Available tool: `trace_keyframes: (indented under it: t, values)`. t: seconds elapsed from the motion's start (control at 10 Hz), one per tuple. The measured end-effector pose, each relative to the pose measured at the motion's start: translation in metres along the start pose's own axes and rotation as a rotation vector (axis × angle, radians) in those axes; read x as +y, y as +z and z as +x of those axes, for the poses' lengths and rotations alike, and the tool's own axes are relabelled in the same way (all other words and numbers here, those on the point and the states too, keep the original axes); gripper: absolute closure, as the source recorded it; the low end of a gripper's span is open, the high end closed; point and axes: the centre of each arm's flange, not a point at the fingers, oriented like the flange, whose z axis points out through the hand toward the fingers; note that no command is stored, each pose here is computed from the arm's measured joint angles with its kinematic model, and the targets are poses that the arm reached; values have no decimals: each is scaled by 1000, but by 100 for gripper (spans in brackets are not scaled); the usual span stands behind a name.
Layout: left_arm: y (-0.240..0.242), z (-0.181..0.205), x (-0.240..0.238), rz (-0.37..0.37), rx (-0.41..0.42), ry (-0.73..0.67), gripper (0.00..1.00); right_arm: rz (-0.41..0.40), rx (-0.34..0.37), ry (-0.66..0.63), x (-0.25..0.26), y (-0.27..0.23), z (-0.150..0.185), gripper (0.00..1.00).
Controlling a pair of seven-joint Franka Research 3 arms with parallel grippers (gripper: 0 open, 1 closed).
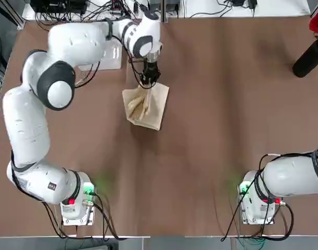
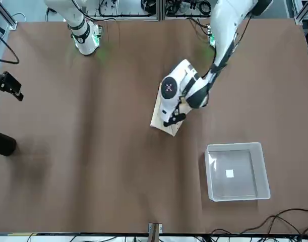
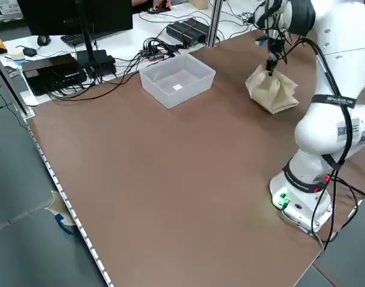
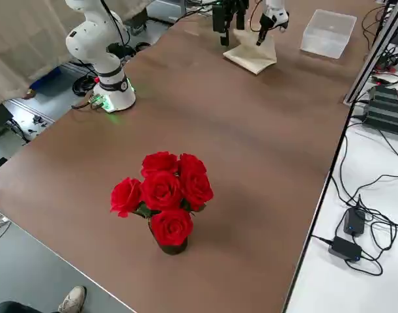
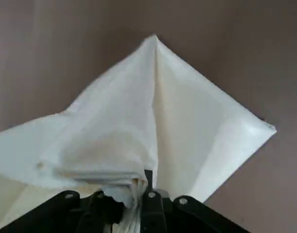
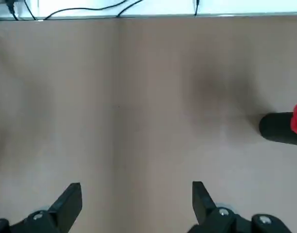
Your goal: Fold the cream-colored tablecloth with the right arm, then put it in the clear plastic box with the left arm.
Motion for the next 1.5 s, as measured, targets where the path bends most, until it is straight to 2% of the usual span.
trace_keyframes:
  t: [0.3, 0.6, 0.8, 1.1, 1.5]
  values:
    - [20, -1, 12, 11, -5, 18, 89, 0, 5, 1, 1, -3, -1, 0]
    - [26, -10, 32, -62, 7, 43, 89, 0, 7, -38, 1, -4, -1, 0]
    - [34, -16, 43, -106, 10, 57, 85, 0, 7, -32, 1, -4, -1, 0]
    - [35, -26, 51, -121, 0, 76, 79, 0, 10, -30, 2, -6, -2, 0]
    - [23, -57, 67, -151, -18, 127, 20, 0, 12, -30, 2, -7, -3, 0]
